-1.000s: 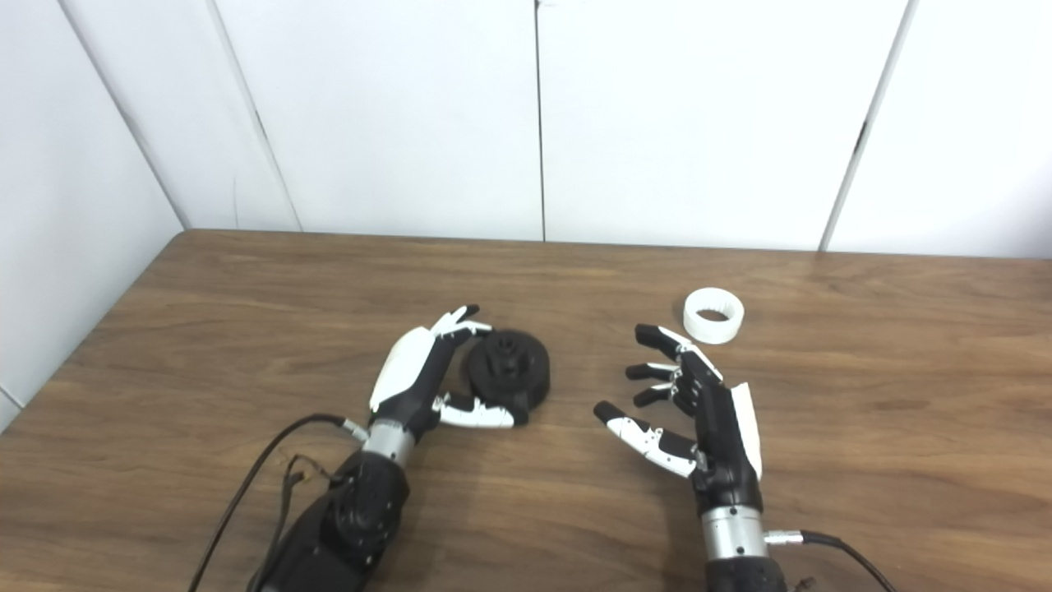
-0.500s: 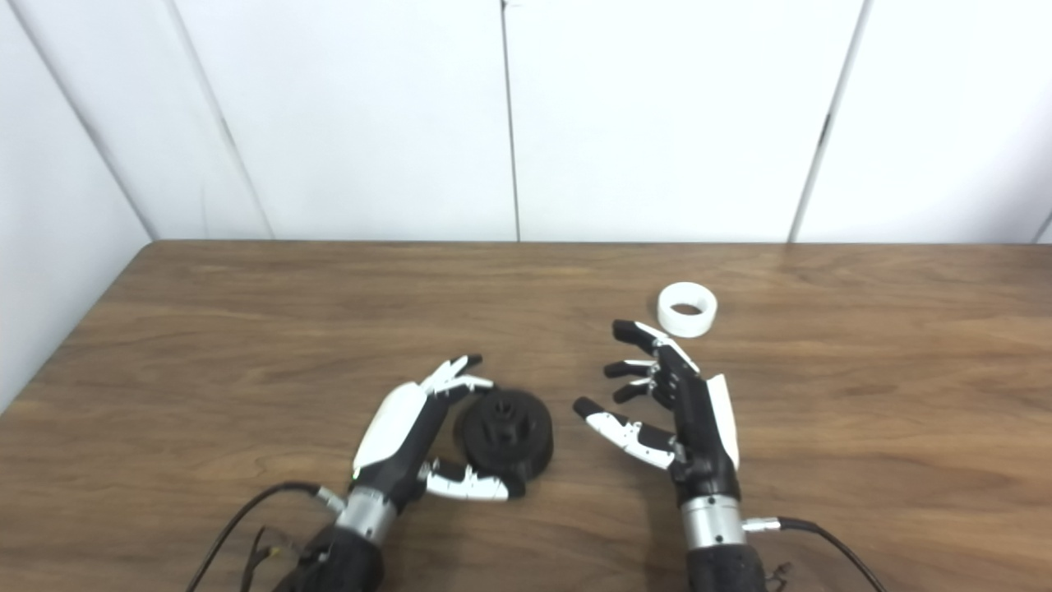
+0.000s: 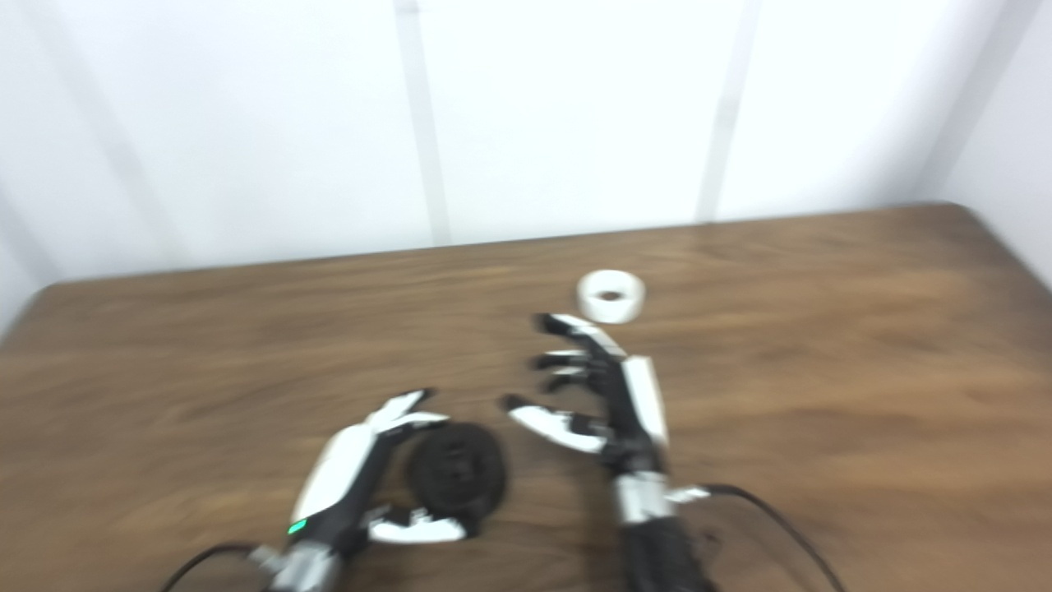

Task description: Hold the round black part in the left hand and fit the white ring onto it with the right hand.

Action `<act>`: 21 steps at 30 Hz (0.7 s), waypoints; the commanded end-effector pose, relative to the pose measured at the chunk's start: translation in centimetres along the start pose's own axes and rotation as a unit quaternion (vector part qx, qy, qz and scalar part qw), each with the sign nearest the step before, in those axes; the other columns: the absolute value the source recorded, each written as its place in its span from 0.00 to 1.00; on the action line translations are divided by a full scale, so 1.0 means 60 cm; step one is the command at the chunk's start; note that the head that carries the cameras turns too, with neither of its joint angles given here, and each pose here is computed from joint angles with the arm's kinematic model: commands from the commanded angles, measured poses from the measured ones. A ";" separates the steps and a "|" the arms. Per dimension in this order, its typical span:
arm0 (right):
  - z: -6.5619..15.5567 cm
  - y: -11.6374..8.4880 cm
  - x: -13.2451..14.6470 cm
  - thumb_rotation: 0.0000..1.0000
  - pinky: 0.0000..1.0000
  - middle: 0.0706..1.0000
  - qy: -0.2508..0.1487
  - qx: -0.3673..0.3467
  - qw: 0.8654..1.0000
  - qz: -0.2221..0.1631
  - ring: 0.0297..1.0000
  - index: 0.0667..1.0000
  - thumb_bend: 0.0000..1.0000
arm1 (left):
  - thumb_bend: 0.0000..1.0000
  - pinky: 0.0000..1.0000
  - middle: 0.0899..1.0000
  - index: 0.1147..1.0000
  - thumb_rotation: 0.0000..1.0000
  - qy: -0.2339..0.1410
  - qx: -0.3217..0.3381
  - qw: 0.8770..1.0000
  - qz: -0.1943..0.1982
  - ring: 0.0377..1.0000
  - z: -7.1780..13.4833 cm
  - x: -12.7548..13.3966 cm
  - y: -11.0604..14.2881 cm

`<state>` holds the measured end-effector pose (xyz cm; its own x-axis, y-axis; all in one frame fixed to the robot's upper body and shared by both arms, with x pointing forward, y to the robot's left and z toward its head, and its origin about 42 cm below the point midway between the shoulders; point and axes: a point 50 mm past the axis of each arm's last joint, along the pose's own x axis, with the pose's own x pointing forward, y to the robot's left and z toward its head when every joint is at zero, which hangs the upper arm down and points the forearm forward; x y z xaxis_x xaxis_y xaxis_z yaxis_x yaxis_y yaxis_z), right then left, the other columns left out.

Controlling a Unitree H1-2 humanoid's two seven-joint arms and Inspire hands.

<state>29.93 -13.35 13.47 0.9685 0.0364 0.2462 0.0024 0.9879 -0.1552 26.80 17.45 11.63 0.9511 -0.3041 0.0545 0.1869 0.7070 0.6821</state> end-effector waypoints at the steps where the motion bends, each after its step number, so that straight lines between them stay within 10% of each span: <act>1: -0.010 0.025 -0.006 0.09 0.48 0.76 0.013 0.007 1.000 -0.003 0.62 0.73 0.67 | 0.89 0.96 0.95 0.55 0.28 -0.025 0.008 1.000 0.004 0.98 0.003 0.001 0.023; 15: -0.011 0.033 0.001 0.11 0.47 0.76 0.011 0.002 1.000 -0.008 0.61 0.74 0.66 | 0.89 0.91 0.94 0.55 0.21 -0.022 -0.001 1.000 -0.003 0.97 -0.005 0.000 0.030; 21: 0.000 -0.013 0.019 0.19 0.53 0.74 -0.024 -0.097 0.995 -0.027 0.64 0.71 0.66 | 0.91 0.88 0.93 0.55 0.21 -0.023 -0.001 1.000 -0.004 0.96 -0.006 0.001 0.026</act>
<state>30.54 -12.57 13.51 0.9646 0.0013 0.2638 0.0590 0.9735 -0.2207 27.10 18.75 12.00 0.9442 -0.3209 0.0739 0.1896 0.7133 0.6747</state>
